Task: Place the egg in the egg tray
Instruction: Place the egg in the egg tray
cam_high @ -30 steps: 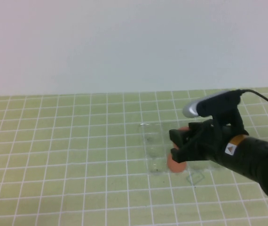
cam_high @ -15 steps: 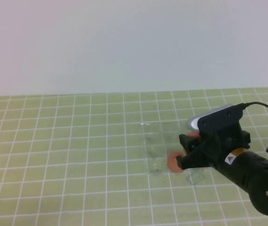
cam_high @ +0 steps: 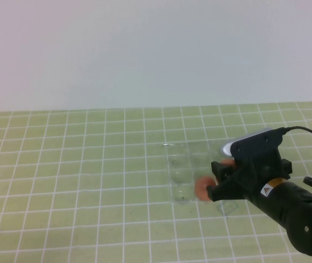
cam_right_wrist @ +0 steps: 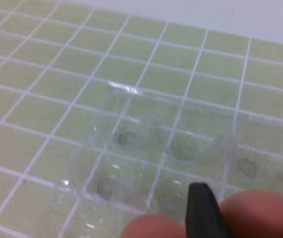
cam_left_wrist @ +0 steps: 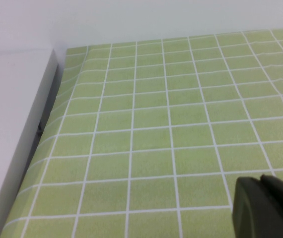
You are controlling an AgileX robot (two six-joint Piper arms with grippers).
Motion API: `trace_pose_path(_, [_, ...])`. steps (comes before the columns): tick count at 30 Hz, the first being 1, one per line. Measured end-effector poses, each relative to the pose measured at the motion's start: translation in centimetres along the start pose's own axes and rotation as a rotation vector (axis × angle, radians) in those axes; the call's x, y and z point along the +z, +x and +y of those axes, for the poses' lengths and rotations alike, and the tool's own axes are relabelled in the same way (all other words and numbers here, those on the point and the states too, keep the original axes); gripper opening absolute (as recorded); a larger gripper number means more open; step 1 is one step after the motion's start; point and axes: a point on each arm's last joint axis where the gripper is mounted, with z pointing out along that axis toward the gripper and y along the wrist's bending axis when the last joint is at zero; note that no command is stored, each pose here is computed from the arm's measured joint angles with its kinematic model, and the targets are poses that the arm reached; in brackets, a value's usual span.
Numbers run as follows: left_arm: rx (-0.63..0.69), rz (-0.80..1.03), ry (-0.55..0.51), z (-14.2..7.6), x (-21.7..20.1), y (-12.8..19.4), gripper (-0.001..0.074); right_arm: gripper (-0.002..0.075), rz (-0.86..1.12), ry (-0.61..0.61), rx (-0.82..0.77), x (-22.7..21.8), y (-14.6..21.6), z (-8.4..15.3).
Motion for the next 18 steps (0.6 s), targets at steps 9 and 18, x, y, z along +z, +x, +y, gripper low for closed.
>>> trace_pose_path(9, [0.000, 0.000, 0.000, 0.0, 0.0, 0.0, -0.0003, 0.0362, 0.045, 0.007, -0.028, 0.7, 1.4, 0.0])
trace_pose_path(18, [0.000, 0.000, 0.000, 0.0, 0.0, 0.0, -0.0004, 0.0362, 0.050, 0.011, -0.068, 1.3, 2.2, 0.0])
